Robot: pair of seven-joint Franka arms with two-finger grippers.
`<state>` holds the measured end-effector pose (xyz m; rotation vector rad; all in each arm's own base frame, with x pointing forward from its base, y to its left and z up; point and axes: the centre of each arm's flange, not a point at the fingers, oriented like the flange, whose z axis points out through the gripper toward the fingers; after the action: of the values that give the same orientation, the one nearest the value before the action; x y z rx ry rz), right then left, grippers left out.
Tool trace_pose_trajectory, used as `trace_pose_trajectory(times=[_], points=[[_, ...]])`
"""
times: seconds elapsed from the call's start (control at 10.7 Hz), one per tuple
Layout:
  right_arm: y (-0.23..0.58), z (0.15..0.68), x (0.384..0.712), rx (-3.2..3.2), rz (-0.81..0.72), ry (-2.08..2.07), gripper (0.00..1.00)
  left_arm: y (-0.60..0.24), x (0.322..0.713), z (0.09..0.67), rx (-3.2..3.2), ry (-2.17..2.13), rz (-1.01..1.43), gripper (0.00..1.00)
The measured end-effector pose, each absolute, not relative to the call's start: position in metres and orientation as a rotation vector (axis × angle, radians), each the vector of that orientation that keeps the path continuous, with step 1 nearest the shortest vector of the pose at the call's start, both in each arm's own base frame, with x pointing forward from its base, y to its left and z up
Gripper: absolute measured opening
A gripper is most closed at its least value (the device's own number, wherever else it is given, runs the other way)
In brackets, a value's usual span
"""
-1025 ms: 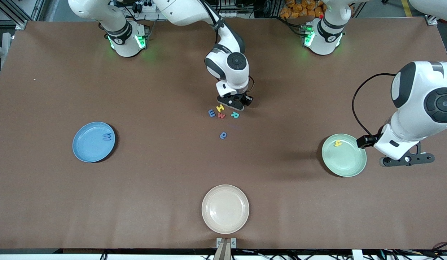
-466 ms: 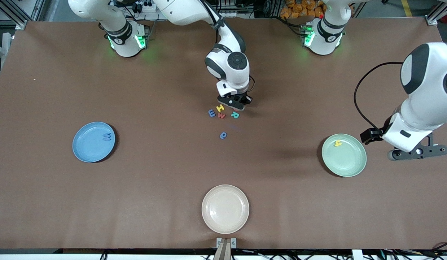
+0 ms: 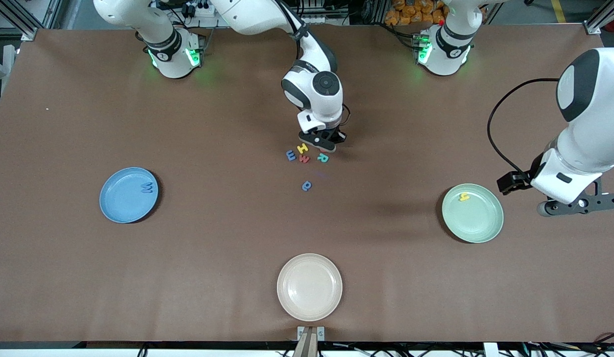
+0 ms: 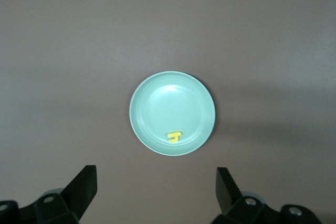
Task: Sort uppercase to blue plate, lowercase to green plate
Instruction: 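Lower the right gripper and grasp the pink foam Q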
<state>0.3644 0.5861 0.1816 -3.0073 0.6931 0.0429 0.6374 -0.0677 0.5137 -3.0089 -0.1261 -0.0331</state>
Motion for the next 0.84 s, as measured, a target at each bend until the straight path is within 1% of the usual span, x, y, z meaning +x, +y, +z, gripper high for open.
trace_pose_trajectory(times=[0.47,0.84], points=[[0.590,0.188,0.367,-3.011,0.046,0.688,0.07,-0.080,0.635,0.518,-3.023,-0.100,-0.042,1.00],[0.593,0.205,0.377,-3.057,0.074,0.659,0.07,-0.093,0.633,0.521,-3.030,-0.068,-0.050,1.00]])
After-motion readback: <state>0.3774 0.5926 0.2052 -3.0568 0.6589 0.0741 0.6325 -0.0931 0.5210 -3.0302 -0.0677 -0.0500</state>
